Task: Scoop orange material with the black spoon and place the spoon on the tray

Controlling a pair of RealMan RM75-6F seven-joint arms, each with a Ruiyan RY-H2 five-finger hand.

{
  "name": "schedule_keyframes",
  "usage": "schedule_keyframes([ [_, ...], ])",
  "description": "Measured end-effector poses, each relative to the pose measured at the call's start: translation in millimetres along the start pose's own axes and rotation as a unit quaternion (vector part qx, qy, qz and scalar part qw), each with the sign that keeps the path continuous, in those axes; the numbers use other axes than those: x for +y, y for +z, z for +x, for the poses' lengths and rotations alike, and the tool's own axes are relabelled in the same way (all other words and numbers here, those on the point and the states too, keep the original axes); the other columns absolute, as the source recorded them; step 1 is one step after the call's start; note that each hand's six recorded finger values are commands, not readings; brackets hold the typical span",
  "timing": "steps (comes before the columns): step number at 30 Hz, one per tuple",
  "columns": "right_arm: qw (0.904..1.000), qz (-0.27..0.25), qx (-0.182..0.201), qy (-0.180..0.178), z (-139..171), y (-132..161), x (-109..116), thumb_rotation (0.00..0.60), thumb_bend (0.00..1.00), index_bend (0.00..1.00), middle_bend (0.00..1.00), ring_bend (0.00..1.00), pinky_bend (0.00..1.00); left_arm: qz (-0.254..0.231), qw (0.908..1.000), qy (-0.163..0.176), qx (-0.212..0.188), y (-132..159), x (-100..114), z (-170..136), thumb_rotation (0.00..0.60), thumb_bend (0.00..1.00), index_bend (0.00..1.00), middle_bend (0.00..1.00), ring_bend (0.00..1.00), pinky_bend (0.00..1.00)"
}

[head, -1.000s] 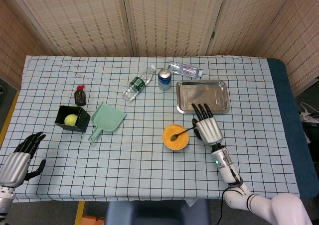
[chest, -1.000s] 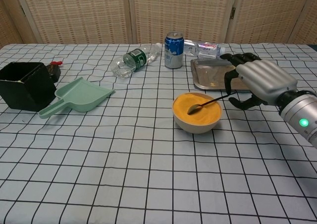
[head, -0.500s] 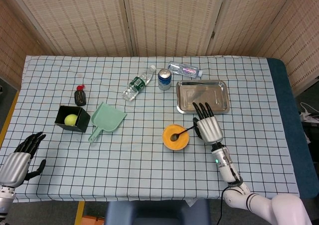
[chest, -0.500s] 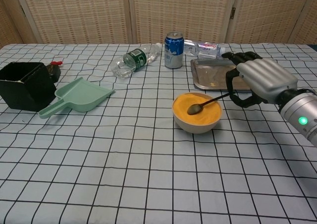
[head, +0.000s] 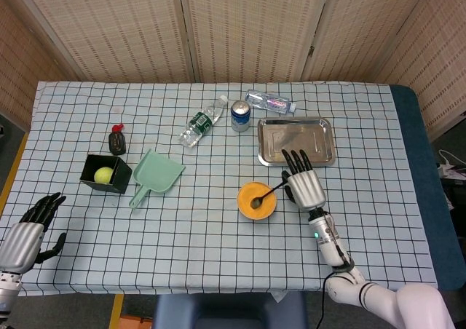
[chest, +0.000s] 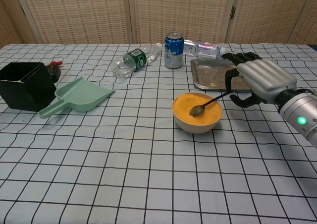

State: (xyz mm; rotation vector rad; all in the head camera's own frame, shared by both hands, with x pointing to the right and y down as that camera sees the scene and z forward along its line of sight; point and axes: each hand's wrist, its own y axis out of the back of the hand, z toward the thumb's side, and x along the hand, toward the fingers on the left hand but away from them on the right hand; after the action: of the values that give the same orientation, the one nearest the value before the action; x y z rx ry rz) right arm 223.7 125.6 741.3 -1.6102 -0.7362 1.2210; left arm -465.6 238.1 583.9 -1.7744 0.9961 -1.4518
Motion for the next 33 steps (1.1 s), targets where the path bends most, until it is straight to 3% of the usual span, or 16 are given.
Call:
schedule_keyframes([
  [20,1.0,0.005,-0.001,0.001,-3.0,1.1,-3.0,0.6,0.39,0.51,0.0,0.0,0.0,0.002,1.0,-0.004,0.003,-0.9,-1.0,0.8,0.6,0.46,0.0,0.0,0.0,0.17],
  [33,1.0,0.009,-0.001,0.002,-2.7,3.1,-5.1,0.6,0.44,0.59,0.0,0.0,0.0,0.001,1.0,-0.005,0.003,-1.4,-1.0,0.6,0.6,0.46,0.0,0.0,0.0,0.17],
])
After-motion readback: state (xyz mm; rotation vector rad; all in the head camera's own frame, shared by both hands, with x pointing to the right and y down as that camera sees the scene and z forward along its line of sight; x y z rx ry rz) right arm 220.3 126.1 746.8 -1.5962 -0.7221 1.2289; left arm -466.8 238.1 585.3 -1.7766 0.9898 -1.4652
